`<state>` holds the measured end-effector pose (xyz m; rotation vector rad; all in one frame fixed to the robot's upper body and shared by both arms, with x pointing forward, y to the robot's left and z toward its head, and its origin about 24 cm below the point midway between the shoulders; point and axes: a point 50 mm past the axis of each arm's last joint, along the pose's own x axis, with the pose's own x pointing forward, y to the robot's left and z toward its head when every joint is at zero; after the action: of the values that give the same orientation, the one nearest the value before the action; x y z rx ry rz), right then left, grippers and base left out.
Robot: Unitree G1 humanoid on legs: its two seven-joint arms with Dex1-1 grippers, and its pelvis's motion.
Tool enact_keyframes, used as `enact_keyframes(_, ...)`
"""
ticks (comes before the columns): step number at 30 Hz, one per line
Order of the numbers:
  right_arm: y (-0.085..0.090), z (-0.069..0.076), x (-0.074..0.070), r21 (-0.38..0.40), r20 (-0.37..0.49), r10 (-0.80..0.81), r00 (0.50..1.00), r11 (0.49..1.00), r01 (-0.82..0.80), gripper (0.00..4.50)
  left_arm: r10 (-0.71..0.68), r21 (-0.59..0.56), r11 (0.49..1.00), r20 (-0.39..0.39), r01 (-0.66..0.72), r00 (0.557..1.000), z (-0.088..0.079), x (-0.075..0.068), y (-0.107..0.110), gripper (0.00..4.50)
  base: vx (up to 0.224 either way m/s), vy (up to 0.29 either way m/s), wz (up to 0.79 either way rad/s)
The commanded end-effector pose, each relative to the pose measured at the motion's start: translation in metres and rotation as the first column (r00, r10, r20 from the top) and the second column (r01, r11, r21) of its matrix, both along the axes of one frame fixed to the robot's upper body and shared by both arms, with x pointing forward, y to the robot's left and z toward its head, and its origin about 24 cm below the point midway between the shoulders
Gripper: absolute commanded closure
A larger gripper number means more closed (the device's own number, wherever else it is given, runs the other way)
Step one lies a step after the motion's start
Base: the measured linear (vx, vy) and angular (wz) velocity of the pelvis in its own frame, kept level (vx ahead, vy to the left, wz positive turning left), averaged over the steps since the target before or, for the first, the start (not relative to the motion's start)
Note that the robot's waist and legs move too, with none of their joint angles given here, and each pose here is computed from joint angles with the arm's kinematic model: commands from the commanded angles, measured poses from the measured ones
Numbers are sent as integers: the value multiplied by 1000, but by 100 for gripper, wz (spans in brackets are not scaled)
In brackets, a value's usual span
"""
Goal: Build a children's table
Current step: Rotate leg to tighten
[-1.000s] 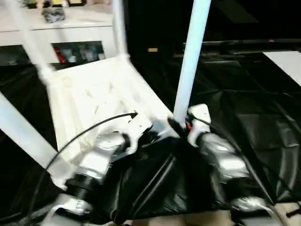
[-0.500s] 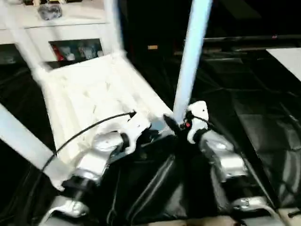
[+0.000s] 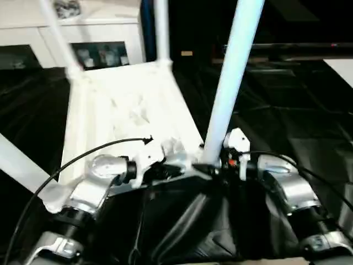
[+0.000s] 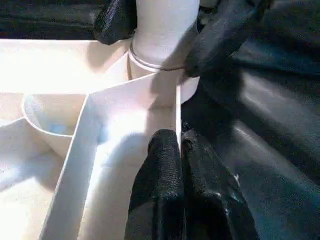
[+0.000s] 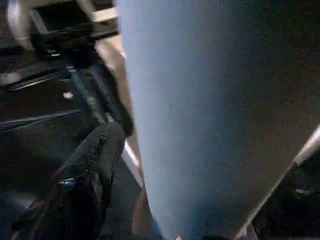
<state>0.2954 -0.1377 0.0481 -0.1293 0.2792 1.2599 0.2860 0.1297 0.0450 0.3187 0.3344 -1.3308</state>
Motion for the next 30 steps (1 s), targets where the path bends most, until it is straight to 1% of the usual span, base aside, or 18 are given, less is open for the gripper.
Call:
enact_keyframes(1,10,-1,-10,11,-41,131,991,991,-130,132,-40,-15,999,-6,40,999,2,-1,-1,450,0,0,0)
enact_keyframes(2,10,-1,-10,11,-41,131,991,991,-130,138,-40,-15,999,-6,40,999,2,-1,-1,450,0,0,0)
enact_keyframes(5,9,-5,-16,-15,-67,190,979,981,-192,170,-63,-12,998,-31,63,998,1,-3,0,450,0,0,0)
enact_keyframes(7,8,-6,-18,-21,-75,201,977,979,-203,179,-70,-13,998,-36,69,997,1,-4,0,450,0,0,0)
enact_keyframes(9,7,-6,-18,-24,-81,210,974,977,-213,206,-76,-13,997,-39,76,996,1,-4,0,450,0,0,0)
enact_keyframes(14,12,-7,-18,-26,-85,236,968,971,-239,240,-69,-18,998,-43,68,997,2,-2,1,450,0,0,0)
enact_keyframes(18,14,-8,-20,-14,-84,230,969,973,-232,245,-65,-30,998,-46,63,997,2,-2,0,450,0,0,0)
enact_keyframes(20,17,-11,-24,5,-87,208,974,978,-209,246,-45,-41,998,-37,43,998,2,-2,-1,450,0,0,0)
enact_keyframes(21,19,-15,-27,16,-89,179,980,984,-178,247,-2,-57,998,-21,1,1000,1,1,-3,450,0,0,0)
enact_keyframes(23,20,-16,-28,17,-89,164,982,986,-163,248,15,-62,998,-12,-16,1000,1,2,-4,450,0,0,0)
enact_keyframes(24,24,-22,-31,15,-85,104,991,995,-103,249,79,-71,994,9,-78,997,1,6,-9,450,0,0,0)
enact_keyframes(25,27,-26,-30,3,-86,55,995,998,-55,250,111,-66,992,19,-110,994,0,9,-11,450,0,0,0)
enact_keyframes(28,33,-38,-24,-34,-75,-126,989,992,124,253,189,-61,981,50,-186,981,-1,14,-18,450,-19,-1,0)
enact_keyframes(30,40,-46,-18,-36,-91,-261,961,965,259,254,237,-92,969,55,-231,970,1,17,-28,450,-67,-2,-5)
